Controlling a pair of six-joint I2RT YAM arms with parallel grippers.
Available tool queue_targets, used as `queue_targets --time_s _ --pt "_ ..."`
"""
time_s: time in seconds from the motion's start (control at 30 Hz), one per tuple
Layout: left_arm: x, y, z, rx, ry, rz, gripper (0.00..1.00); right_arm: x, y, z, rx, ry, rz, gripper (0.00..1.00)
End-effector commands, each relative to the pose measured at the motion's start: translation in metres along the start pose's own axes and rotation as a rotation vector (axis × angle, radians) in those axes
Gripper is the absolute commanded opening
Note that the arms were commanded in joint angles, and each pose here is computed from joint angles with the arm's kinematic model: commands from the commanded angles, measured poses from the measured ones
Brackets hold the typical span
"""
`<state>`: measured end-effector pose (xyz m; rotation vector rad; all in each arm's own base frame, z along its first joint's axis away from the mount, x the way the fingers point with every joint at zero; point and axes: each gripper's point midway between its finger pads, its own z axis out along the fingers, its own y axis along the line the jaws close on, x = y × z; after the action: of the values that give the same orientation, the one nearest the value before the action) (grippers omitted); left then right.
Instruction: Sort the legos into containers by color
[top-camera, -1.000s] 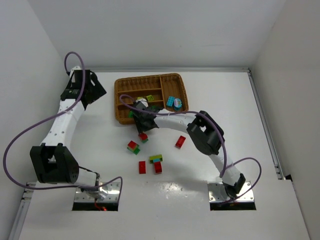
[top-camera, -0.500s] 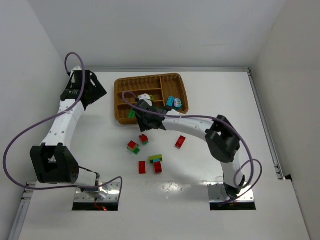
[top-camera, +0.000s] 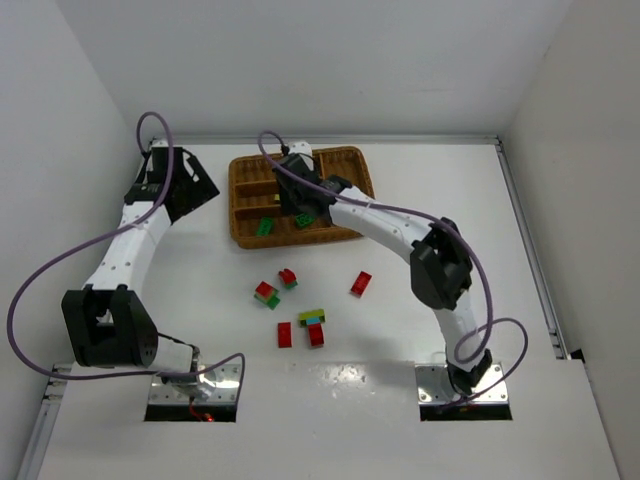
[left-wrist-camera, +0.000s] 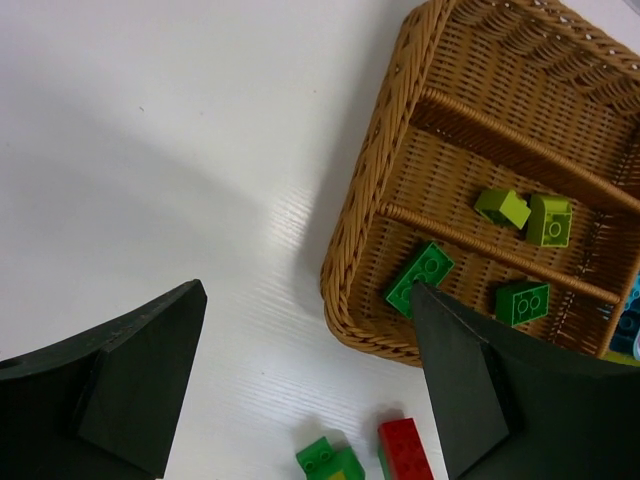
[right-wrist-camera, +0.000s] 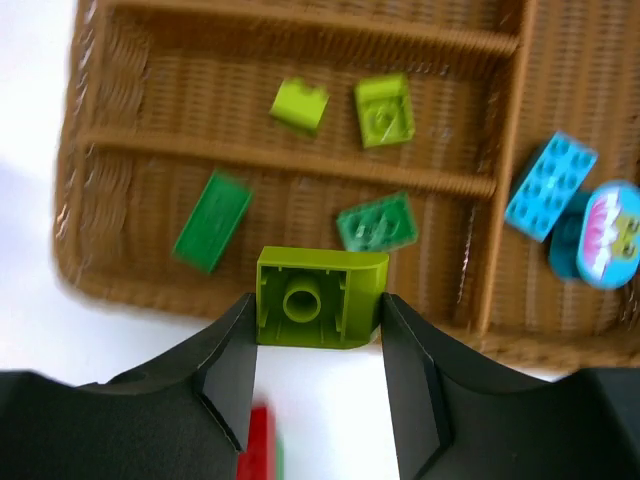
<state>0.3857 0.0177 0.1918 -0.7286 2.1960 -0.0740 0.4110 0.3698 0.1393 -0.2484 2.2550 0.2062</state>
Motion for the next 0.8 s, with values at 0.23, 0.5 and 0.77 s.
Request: queue_targets --time_s 0.23,0.5,0.77 --pt "0.002 0.001 -0.002 0.026 -0.004 0.009 0.89 -0.052 -0.016 0.071 0.064 -0.093 0.017 0.42" --pt "0.007 -0.002 -0.004 0.042 0.006 0.017 0.89 -0.066 -0.04 0.059 0.09 -0.11 0.063 0.83" --pt "0.021 -0.009 -0.013 0.063 0.01 0.055 0.89 0.056 -0.1 -0.048 0.154 0.078 0.188 0.8"
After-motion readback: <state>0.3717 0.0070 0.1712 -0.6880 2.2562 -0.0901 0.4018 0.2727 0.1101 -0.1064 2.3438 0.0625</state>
